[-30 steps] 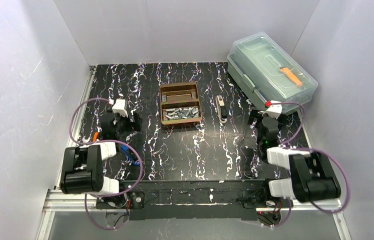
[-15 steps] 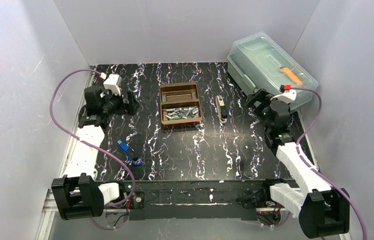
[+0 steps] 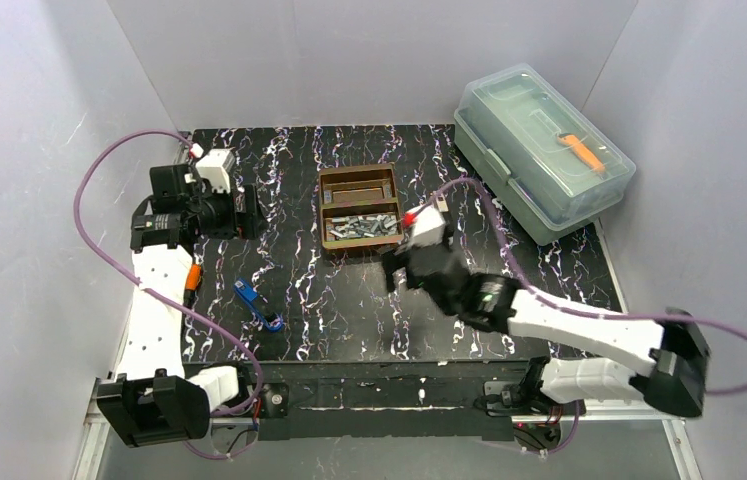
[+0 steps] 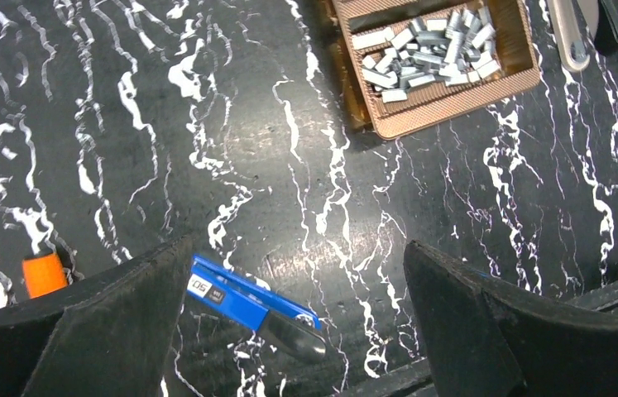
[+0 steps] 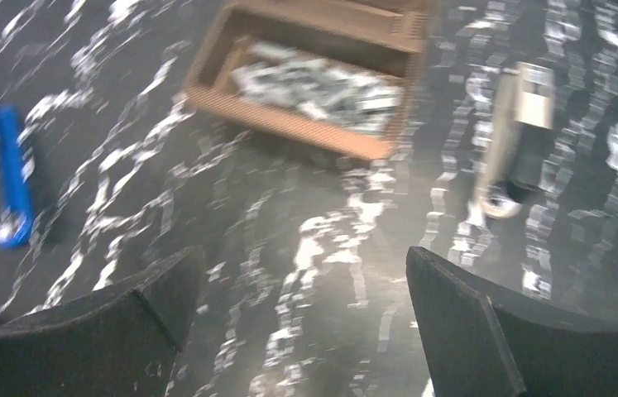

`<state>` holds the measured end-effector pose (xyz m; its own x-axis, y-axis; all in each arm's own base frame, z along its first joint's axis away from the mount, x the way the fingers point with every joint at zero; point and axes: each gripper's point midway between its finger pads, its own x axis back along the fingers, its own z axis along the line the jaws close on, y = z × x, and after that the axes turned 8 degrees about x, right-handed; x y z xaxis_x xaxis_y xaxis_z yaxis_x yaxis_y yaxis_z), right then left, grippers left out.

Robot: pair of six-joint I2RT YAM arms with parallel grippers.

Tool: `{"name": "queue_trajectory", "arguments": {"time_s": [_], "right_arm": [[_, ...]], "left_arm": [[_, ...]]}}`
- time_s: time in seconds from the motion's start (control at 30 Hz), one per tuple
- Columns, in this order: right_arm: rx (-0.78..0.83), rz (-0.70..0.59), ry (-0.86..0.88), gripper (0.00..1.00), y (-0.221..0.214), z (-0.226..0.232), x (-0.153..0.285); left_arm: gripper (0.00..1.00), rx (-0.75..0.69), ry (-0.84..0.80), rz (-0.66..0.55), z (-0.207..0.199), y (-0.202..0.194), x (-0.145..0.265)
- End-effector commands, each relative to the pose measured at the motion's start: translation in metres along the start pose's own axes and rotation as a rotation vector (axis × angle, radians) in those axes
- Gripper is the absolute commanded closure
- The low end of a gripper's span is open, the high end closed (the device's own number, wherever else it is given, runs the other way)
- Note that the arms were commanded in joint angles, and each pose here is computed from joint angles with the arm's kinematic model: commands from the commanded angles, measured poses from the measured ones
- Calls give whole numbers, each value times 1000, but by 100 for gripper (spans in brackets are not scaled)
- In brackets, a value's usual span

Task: Load the staples into the stapler
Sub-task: Move the stapler to the center of the board.

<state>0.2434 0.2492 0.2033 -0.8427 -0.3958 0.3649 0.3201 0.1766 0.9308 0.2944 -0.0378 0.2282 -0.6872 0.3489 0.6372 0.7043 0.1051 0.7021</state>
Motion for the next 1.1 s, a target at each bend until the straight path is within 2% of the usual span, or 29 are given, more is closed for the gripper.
{"name": "queue_trajectory", "arguments": {"time_s": [0.0,0.17,0.27,0.4,0.47,0.7,0.97,1.07], "right_arm": [[220,12,29,0,-5,71,10],[308,34,267,0,-16,175,1],[344,42,395,0,-22,228,-6],[370,72,517,0,-35,281,-19],[378,78,571,5,-38,302,-24],[399,94,641,11,-59,338,-42],[410,50,628,29,-58,352,-70],[392,41,620,32,-56,356,-82]], "left_arm": [[1,114,122,22,14,2,24],[1,195,201,106,36,-1,27],[1,269,191,146,46,-2,30],[1,300,191,166,55,-7,31],[1,297,194,175,58,-11,32],[1,304,191,186,60,-15,31],[1,312,188,167,54,-12,40],[1,305,187,179,52,-13,43]]}}
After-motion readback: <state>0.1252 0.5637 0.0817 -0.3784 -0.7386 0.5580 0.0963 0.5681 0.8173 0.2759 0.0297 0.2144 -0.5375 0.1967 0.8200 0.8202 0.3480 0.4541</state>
